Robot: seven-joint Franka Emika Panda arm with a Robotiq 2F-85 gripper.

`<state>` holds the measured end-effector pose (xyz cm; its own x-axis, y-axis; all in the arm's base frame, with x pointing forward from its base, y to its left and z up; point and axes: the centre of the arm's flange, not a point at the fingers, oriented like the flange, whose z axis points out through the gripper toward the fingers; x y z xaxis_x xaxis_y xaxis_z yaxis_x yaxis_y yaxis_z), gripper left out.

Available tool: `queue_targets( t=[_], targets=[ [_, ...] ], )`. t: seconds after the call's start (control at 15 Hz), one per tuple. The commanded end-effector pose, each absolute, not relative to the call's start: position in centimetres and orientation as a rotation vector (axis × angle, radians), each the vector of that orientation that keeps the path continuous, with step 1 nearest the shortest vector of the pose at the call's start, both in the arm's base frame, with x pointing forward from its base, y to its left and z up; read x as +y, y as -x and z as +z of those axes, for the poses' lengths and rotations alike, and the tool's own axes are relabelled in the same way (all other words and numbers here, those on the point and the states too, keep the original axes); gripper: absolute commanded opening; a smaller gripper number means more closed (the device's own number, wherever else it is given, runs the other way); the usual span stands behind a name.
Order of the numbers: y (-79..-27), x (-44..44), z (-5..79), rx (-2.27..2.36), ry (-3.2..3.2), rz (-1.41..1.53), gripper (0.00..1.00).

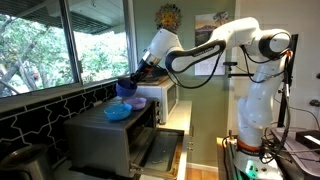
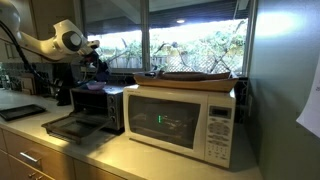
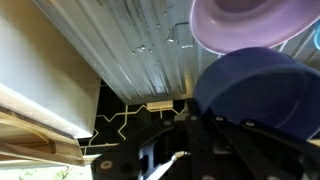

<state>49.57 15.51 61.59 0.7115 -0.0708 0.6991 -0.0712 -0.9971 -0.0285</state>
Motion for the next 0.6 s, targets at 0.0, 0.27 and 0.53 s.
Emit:
queue_targets(
  t=[0.0,0.27,0.53],
  targets=[
    [-48.51,15.18,61.35,-0.084,-2.915,1.228,0.01],
    [-48.48,15.17,61.39,-0.069,-2.919,1.247,0.01],
    [-48.41,15.18,61.56,-0.059,-2.927,1.275,0.01]
  ],
)
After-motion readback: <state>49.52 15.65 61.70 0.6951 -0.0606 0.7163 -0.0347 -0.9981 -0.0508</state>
